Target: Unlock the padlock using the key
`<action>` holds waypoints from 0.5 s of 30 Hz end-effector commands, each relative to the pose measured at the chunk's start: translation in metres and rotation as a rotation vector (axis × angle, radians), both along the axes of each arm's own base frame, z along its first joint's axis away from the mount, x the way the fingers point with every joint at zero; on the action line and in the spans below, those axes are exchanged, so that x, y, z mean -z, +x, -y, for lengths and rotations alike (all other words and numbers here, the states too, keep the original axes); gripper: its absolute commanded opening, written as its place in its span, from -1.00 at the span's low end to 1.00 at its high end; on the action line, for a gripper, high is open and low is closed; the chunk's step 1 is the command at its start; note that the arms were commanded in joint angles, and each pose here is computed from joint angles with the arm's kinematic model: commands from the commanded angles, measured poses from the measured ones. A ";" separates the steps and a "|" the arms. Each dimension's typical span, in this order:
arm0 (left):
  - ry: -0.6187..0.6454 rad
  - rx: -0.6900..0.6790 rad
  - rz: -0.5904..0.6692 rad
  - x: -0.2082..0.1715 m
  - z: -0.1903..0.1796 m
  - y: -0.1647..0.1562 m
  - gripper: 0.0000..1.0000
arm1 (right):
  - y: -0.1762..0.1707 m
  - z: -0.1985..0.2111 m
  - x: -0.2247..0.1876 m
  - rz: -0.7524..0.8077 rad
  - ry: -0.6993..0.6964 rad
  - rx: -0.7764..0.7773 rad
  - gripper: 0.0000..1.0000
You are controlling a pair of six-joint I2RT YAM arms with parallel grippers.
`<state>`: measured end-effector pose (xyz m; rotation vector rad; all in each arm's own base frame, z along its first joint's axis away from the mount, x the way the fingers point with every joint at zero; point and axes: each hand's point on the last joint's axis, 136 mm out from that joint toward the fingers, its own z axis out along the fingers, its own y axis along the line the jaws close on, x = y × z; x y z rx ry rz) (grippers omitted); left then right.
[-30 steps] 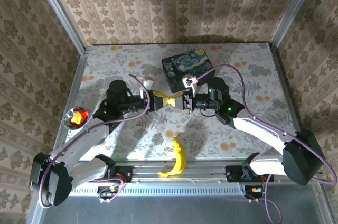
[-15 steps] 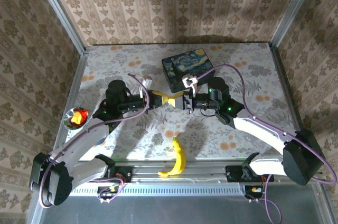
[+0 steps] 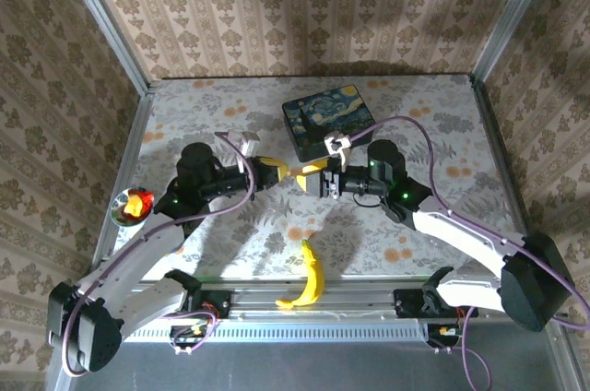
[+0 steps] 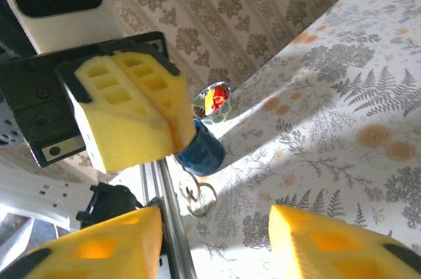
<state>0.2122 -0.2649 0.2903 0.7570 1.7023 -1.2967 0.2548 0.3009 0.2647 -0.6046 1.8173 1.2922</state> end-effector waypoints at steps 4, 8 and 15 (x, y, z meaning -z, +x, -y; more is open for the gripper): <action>-0.008 -0.074 0.089 -0.018 -0.006 0.008 -1.00 | 0.001 0.020 -0.008 0.053 0.022 0.112 0.26; -0.054 -0.084 0.096 -0.027 -0.005 0.011 -1.00 | -0.004 0.028 -0.013 0.080 0.055 0.138 0.58; -0.092 -0.076 0.093 -0.037 -0.002 0.012 -1.00 | -0.006 0.031 -0.022 0.093 0.151 0.147 1.00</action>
